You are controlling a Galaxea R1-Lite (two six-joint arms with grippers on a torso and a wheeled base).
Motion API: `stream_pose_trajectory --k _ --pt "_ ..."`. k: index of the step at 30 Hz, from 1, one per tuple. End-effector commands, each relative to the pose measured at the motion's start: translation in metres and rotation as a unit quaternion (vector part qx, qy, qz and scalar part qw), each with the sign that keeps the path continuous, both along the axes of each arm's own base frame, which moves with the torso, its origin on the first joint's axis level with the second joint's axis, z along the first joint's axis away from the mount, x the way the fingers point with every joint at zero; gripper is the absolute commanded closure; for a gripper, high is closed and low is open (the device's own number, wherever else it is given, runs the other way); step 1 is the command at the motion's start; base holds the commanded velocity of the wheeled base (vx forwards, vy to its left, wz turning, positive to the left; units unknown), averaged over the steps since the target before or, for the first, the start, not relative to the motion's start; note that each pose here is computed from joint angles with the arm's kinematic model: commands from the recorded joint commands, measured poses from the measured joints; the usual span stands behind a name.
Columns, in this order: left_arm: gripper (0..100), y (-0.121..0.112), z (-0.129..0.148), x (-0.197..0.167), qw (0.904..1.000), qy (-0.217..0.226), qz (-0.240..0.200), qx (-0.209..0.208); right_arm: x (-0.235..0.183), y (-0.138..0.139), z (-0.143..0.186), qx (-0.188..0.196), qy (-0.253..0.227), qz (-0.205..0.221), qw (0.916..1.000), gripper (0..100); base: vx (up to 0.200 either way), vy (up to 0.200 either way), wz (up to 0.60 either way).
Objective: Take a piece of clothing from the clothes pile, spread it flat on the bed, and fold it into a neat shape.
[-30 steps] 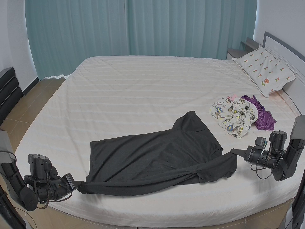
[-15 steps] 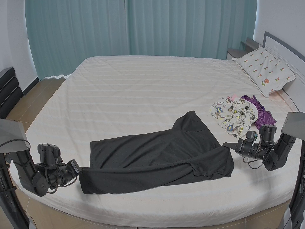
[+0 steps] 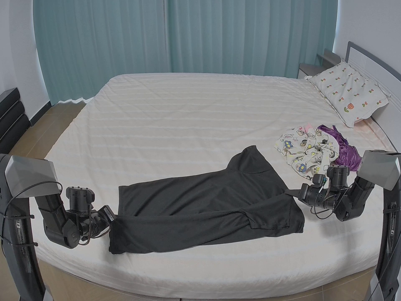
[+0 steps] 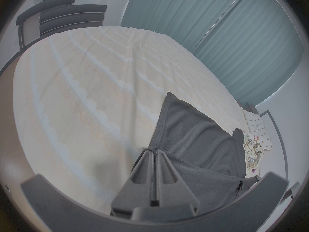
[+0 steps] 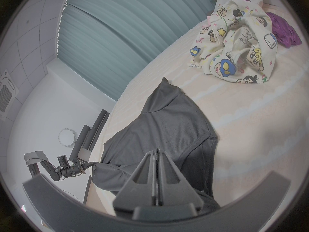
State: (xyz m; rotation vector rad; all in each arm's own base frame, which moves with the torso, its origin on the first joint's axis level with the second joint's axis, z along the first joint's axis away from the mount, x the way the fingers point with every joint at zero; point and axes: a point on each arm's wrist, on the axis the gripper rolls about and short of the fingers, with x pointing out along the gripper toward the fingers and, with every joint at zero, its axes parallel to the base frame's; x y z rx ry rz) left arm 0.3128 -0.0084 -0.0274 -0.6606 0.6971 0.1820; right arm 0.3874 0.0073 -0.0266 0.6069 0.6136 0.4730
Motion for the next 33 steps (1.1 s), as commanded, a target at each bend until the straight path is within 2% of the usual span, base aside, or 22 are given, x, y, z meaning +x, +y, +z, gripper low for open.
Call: stream_pose_trajectory --k 1,14,15,24,26,28,29,30,32,33 --pt "100 0.0 -0.013 0.006 0.9999 0.01 0.0 0.001 0.006 0.001 -0.013 -0.003 0.009 -0.004 0.9999 100 0.0 0.0 0.0" --pt "100 -0.006 -0.022 0.01 0.9997 0.019 0.006 0.017 0.01 0.005 -0.021 -0.009 0.017 -0.006 0.9998 100 0.0 0.0 0.0" --pt "0 -0.007 -0.022 0.01 0.9996 0.019 0.006 0.018 0.011 0.005 -0.021 -0.009 0.015 -0.007 0.9998 0 0.0 0.0 0.0" --pt "0 -0.005 -0.018 0.007 0.9997 0.015 0.014 0.011 0.017 0.0 -0.003 -0.014 -0.012 -0.044 0.9989 0 0.0 0.0 0.0" --pt "0 -0.003 0.0 0.005 0.9991 -0.007 0.04 -0.011 0.01 -0.002 0.013 0.012 -0.002 -0.062 0.998 0 0.0 0.0 0.0" --pt "0 -0.002 0.007 0.003 0.9986 -0.013 0.047 -0.021 0.006 -0.002 0.016 0.025 0.007 -0.069 0.9973 0 0.0 0.0 0.0" --pt "0 -0.001 0.018 -0.004 0.9975 -0.021 0.056 -0.037 0.001 0.001 0.023 0.051 0.018 -0.084 0.995 0 0.0 0.0 0.0" --pt "0 -0.001 0.019 -0.005 0.9974 -0.021 0.057 -0.038 0.0 0.002 0.024 0.055 0.022 -0.088 0.9944 0 0.0 0.0 0.0" --pt "0 0.001 0.03 -0.009 0.9956 -0.035 0.069 -0.053 -0.006 0.003 0.03 0.091 0.026 -0.117 0.9887 0 0.0 0.0 0.0" --pt "0 0.001 0.03 -0.009 0.9956 -0.035 0.069 -0.053 -0.006 0.003 0.03 0.091 0.026 -0.117 0.9887 0 0.0 0.0 0.0"
